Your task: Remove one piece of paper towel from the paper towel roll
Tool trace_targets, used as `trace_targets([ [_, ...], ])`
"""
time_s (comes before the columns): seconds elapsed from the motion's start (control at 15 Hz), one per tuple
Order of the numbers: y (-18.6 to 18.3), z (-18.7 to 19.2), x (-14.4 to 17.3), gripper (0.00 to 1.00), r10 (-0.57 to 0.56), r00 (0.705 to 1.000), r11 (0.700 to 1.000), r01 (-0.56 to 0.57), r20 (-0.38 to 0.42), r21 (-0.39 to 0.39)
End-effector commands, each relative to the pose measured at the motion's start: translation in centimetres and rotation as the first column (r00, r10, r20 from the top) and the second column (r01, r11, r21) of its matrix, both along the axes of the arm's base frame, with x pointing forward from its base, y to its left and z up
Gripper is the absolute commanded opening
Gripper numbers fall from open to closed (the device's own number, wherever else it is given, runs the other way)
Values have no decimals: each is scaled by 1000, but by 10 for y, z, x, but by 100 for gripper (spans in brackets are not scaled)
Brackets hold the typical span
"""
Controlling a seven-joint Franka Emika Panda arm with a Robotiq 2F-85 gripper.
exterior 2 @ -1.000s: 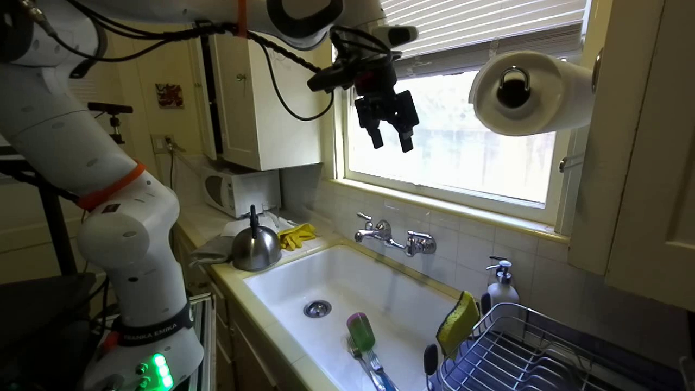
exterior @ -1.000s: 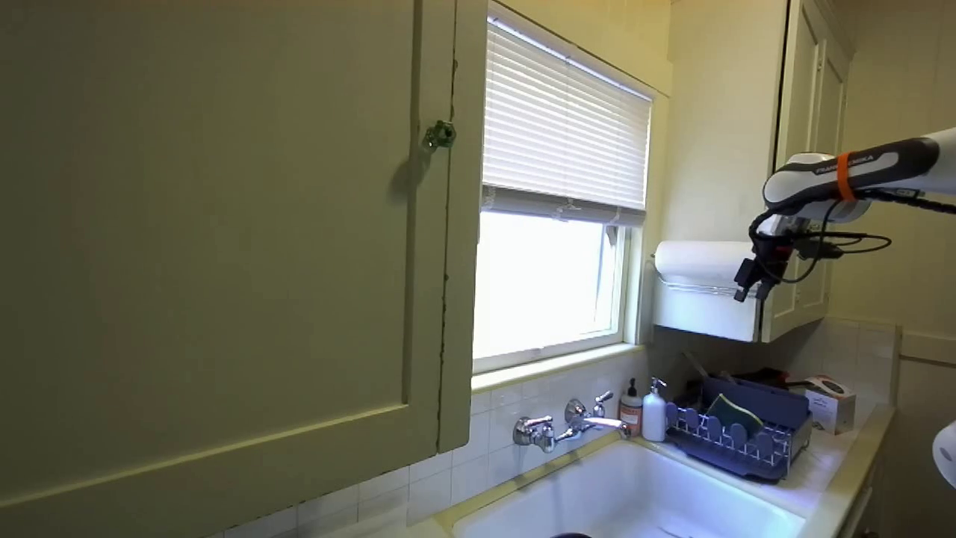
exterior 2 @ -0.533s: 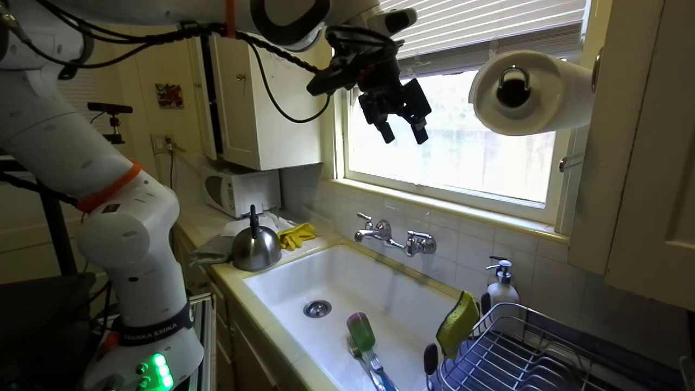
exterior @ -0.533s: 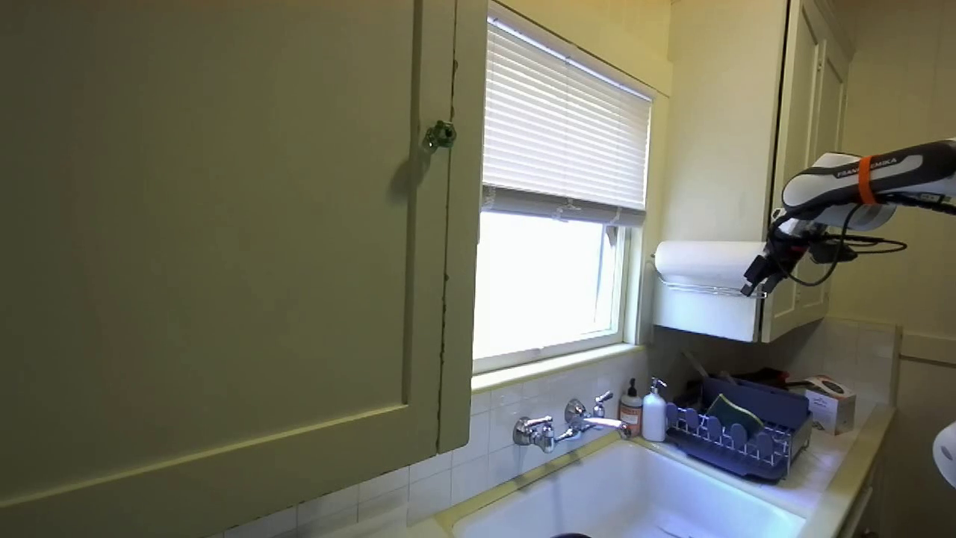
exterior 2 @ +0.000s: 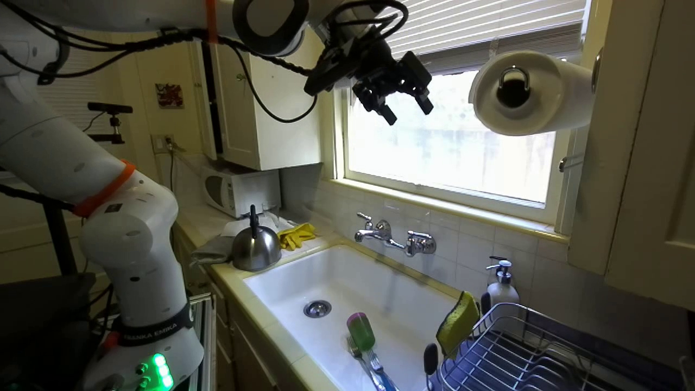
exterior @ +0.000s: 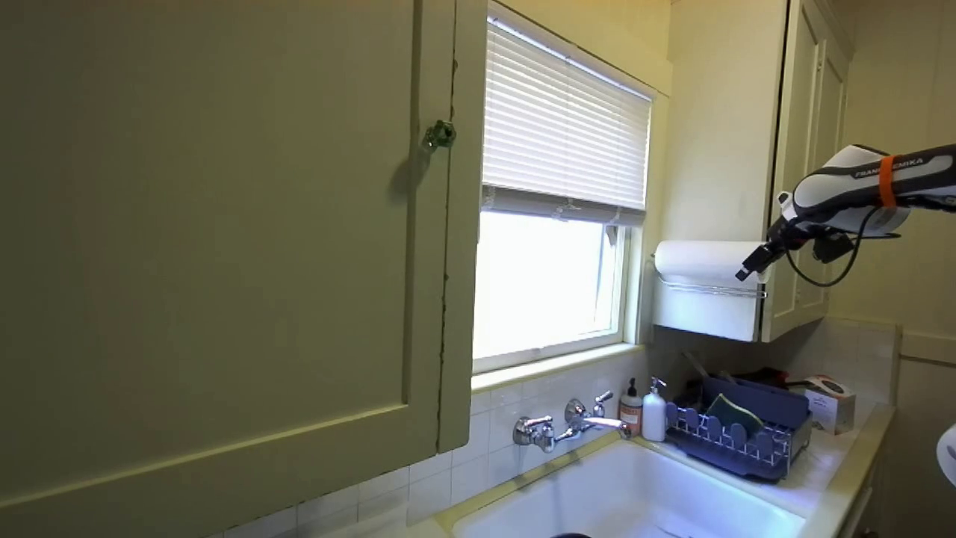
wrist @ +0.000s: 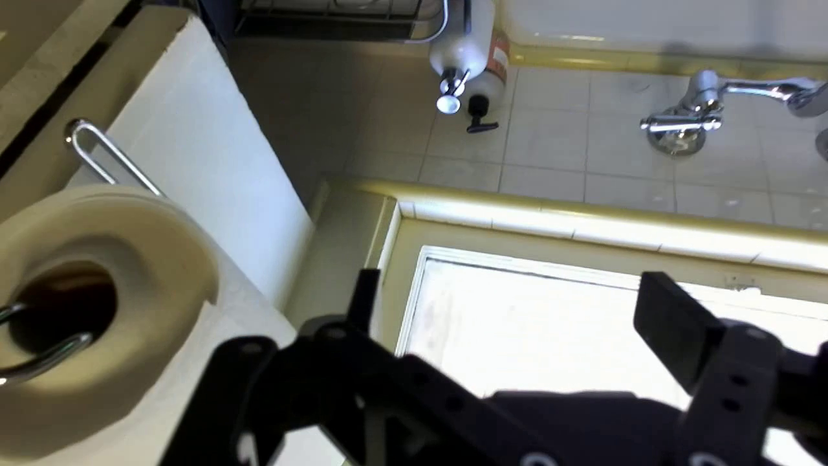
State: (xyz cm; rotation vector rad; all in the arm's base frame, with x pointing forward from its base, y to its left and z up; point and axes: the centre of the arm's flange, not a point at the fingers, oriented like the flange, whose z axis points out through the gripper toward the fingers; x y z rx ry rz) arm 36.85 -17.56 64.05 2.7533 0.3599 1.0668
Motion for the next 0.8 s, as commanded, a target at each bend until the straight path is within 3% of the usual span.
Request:
trace_targets([
  [0.0, 16, -10, -17, 100, -173, 982, 985, 171, 81, 28],
  [0.07, 6, 2, -5, 100, -79, 995, 997, 79, 56, 18],
  [0.2, 9, -2, -8, 100, -133, 989, 991, 131, 69, 30],
  [0.53, 7, 8, -24, 100, -154, 943, 988, 153, 295, 26],
  [0.73, 2, 9, -29, 100, -217, 906, 976, 207, 363, 67],
])
